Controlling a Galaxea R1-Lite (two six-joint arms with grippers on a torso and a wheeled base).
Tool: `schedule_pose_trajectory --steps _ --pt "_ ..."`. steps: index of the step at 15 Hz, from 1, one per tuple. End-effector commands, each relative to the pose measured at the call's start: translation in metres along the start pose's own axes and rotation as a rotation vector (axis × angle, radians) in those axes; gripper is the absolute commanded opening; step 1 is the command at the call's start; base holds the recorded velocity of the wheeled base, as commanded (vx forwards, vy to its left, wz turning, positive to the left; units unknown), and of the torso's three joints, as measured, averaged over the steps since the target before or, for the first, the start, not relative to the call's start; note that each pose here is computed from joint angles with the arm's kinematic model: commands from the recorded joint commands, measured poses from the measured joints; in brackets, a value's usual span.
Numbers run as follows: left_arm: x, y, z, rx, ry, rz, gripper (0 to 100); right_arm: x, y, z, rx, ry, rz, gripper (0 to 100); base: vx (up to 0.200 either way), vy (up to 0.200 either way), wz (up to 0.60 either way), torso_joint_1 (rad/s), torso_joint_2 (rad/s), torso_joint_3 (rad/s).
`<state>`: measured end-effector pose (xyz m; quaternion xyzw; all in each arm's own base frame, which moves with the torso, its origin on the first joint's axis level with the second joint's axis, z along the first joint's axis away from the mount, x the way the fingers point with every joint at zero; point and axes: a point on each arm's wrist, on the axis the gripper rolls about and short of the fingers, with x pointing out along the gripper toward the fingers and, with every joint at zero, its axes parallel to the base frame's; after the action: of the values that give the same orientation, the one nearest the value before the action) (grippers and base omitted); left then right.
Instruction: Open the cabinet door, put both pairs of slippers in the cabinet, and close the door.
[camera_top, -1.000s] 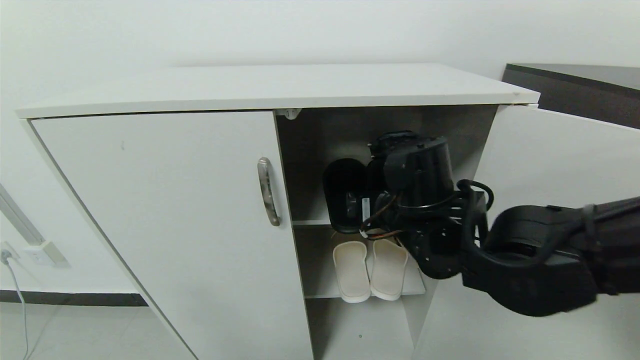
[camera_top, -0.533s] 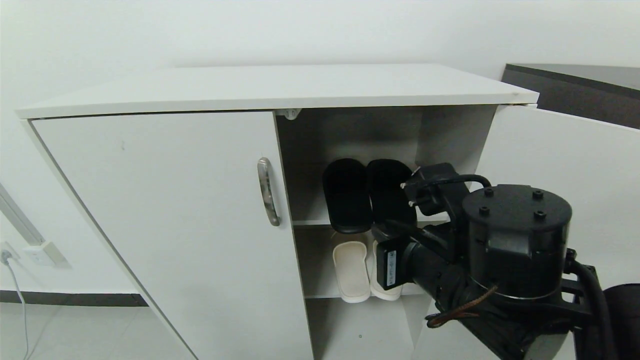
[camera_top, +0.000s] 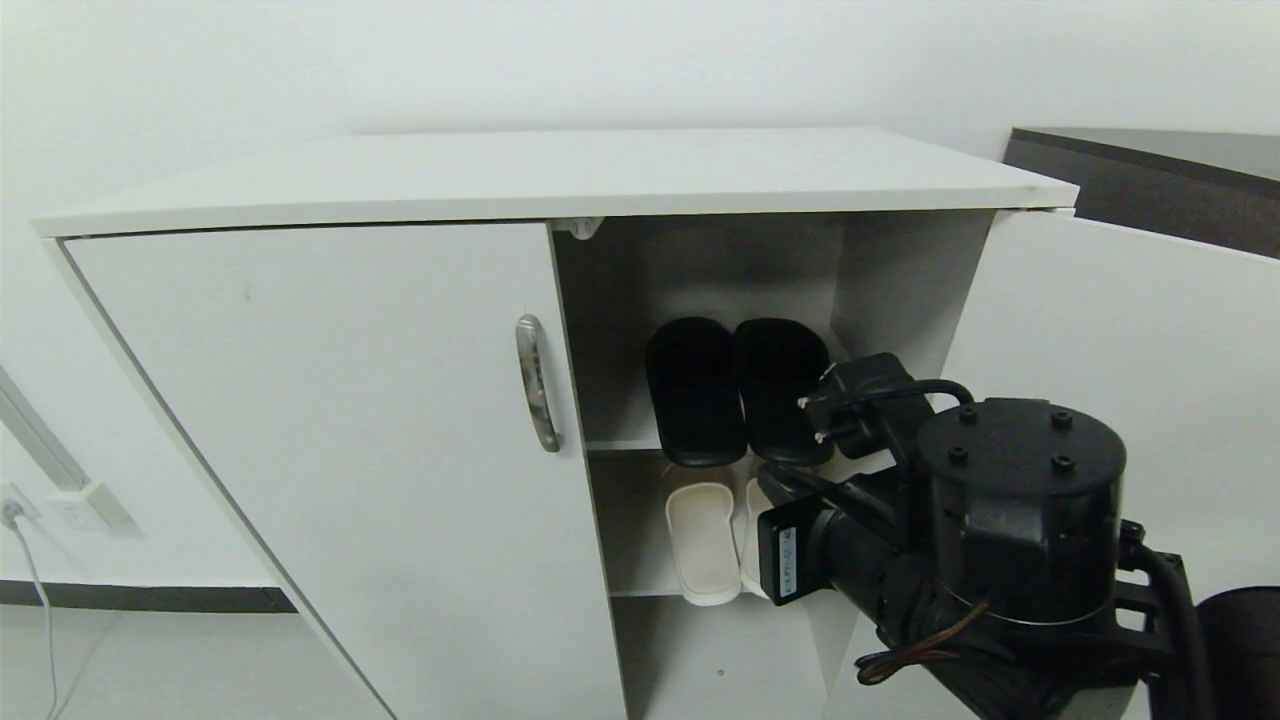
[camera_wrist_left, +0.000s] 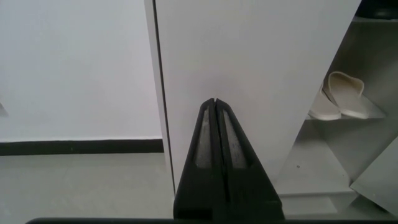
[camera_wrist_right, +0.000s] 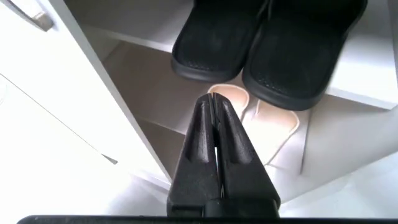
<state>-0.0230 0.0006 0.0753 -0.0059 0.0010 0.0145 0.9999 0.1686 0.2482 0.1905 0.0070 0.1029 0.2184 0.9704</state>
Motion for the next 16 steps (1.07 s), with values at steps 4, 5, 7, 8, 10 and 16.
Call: schedule_pose_trajectory --steps 4,5,7,8,10,16 --pt "0.000 0.000 0.000 0.000 0.002 -0.001 0 0.010 0.004 -0.010 -0.011 0.014 -0.010 0 -0.200 0.000 0.00 0.006 0.00 0.002" --pt "0.000 0.000 0.000 0.000 0.001 -0.001 0 0.010 0.004 -0.010 -0.013 0.015 -0.011 0 -0.200 0.000 0.00 -0.007 0.00 0.012" --pt "0.000 0.000 0.000 0.000 0.001 -0.003 0 0.012 0.004 -0.012 -0.016 0.020 -0.015 0 -0.200 0.000 0.00 0.002 0.00 0.002" --pt "0.000 0.000 0.000 0.000 0.001 -0.003 0 0.012 0.003 -0.012 -0.017 0.021 -0.020 0 -0.200 0.000 0.00 0.002 0.00 0.007" --pt "0.000 0.000 0.000 0.000 0.003 -0.003 0 0.015 -0.005 -0.015 -0.020 0.033 -0.048 0 -0.200 0.000 0.00 0.000 0.00 0.000" --pt "0.000 0.000 0.000 0.000 0.001 -0.003 0 0.018 -0.012 -0.018 -0.024 0.045 -0.063 0 -0.200 0.000 0.00 0.004 0.00 0.002"
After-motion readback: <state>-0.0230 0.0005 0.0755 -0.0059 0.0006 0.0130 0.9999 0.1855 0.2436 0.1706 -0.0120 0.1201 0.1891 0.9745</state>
